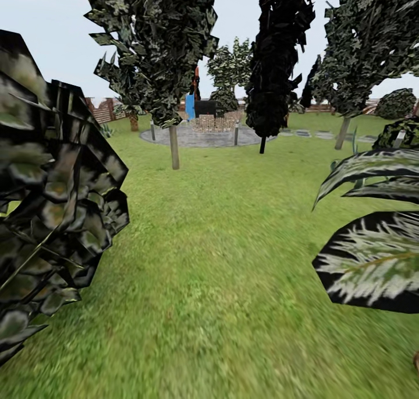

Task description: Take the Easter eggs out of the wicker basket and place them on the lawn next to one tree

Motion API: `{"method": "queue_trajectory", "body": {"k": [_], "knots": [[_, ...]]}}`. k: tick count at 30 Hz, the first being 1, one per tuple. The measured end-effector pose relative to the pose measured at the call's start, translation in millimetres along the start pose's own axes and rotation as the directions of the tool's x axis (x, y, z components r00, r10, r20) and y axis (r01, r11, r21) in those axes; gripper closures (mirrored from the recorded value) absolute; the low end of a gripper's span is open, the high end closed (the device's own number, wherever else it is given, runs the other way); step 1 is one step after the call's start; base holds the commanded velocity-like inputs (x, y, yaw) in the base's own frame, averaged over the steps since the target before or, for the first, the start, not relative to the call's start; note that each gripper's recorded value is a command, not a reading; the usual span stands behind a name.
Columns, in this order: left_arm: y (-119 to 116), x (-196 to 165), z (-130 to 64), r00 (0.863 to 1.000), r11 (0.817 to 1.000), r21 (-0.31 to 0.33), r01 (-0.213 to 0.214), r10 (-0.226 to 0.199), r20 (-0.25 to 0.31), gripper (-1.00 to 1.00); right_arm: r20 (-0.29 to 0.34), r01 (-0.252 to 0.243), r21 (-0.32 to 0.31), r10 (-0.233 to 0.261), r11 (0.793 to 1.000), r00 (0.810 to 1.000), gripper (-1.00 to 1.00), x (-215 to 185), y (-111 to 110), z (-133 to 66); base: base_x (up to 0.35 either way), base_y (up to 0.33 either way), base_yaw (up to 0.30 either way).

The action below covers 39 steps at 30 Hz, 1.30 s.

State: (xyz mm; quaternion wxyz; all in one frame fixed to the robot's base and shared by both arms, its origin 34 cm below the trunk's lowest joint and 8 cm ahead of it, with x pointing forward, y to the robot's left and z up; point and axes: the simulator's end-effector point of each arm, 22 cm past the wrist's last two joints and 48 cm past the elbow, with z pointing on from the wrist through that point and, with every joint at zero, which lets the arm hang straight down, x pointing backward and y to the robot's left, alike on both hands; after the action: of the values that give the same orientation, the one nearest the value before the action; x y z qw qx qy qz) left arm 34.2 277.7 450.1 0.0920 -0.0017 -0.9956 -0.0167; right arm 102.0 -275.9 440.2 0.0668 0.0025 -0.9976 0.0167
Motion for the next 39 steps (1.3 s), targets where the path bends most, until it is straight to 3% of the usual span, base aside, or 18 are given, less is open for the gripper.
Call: {"method": "queue_trajectory", "body": {"k": [11, 15, 19, 39], "knots": [[0, 0, 0.0, 1.000, 1.000, 0.000, -0.001, 0.001, 0.000, -1.00, 0.001, -0.001, -0.001, 0.001, 1.000, 1.000, -1.00, 0, -2, 0.1, 0.017, 0.000, 0.006], [14, -3, -0.1, 1.000, 1.000, -0.015, -0.005, 0.005, 0.010, -1.00, 0.000, -0.001, 0.015, 0.001, 1.000, 1.000, -1.00, 0, -19, -0.1, 0.000, 0.000, 0.000], [5, -11, -0.1, 1.000, 1.000, -0.005, -0.002, 0.002, 0.025, -1.00, 0.005, -0.001, 0.024, 0.001, 1.000, 1.000, -1.00, -1, -25, -0.3, 0.073, 0.000, 0.000], [1, -14, -0.3, 0.999, 1.000, 0.000, 0.000, 0.000, 0.033, -1.00, 0.007, 0.001, 0.013, -0.001, 1.000, 1.000, -1.00, -1, -16, -0.2, 0.316, 0.000, 0.000]]}}
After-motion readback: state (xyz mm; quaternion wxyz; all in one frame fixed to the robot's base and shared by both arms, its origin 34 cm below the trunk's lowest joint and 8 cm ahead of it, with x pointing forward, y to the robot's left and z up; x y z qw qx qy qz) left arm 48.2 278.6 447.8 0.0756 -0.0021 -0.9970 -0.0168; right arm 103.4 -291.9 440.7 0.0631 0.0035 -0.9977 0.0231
